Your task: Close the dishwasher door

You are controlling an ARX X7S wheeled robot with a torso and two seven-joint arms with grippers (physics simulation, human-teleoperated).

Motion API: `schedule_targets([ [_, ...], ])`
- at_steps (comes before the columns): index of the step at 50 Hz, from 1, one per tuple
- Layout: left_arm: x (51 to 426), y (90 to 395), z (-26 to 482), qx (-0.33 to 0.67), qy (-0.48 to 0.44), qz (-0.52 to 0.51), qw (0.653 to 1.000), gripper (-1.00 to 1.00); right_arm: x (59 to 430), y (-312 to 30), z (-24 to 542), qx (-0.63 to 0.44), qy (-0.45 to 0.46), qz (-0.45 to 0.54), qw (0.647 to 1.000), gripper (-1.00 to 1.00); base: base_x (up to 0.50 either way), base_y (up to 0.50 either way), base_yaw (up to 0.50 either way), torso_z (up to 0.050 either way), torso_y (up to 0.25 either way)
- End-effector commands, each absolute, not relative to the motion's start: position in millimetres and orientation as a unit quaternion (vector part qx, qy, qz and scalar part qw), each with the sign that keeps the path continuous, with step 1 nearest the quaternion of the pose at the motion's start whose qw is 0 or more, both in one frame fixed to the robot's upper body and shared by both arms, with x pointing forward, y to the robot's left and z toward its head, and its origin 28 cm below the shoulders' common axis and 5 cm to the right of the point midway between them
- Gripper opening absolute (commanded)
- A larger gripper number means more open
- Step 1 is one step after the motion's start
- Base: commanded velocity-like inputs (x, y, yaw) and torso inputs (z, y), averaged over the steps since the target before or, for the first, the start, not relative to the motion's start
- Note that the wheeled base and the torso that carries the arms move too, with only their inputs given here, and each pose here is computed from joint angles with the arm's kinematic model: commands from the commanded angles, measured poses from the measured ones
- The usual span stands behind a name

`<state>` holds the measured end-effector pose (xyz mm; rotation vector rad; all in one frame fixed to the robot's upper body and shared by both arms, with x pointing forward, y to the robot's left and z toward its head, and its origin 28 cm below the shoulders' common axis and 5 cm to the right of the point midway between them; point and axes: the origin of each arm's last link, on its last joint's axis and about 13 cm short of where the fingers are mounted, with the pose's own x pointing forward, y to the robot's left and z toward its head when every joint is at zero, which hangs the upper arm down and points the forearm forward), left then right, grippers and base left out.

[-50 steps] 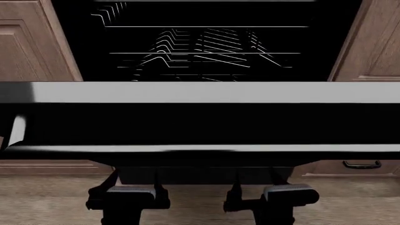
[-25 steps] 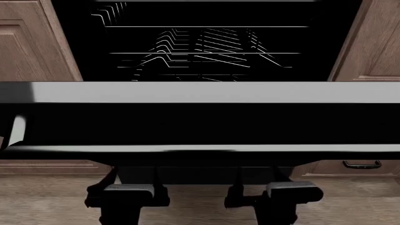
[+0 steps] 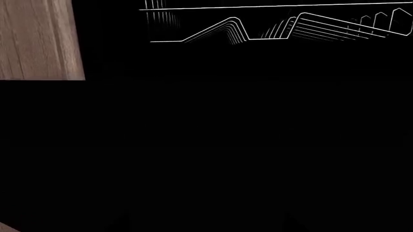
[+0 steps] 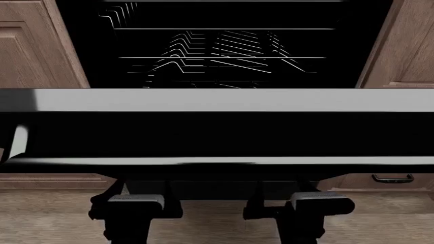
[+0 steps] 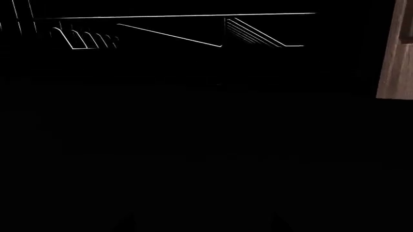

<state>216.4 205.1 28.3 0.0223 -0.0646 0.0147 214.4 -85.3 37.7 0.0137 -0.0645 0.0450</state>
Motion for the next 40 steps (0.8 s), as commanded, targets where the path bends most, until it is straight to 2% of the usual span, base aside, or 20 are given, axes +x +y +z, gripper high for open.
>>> schedule_targets([
  [1,221,205,32,0.011,-0.037,0.008,0.999,1.0,218,-84,42,0.006,-0.037,0.023,0.999,1.0,0.0,0.0,0.0,0.0,0.0],
  [40,235,206,38,0.018,-0.037,0.015,0.999,1.0,233,-84,51,0.006,-0.044,0.018,0.999,1.0,0.0,0.0,0.0,0.0,0.0],
])
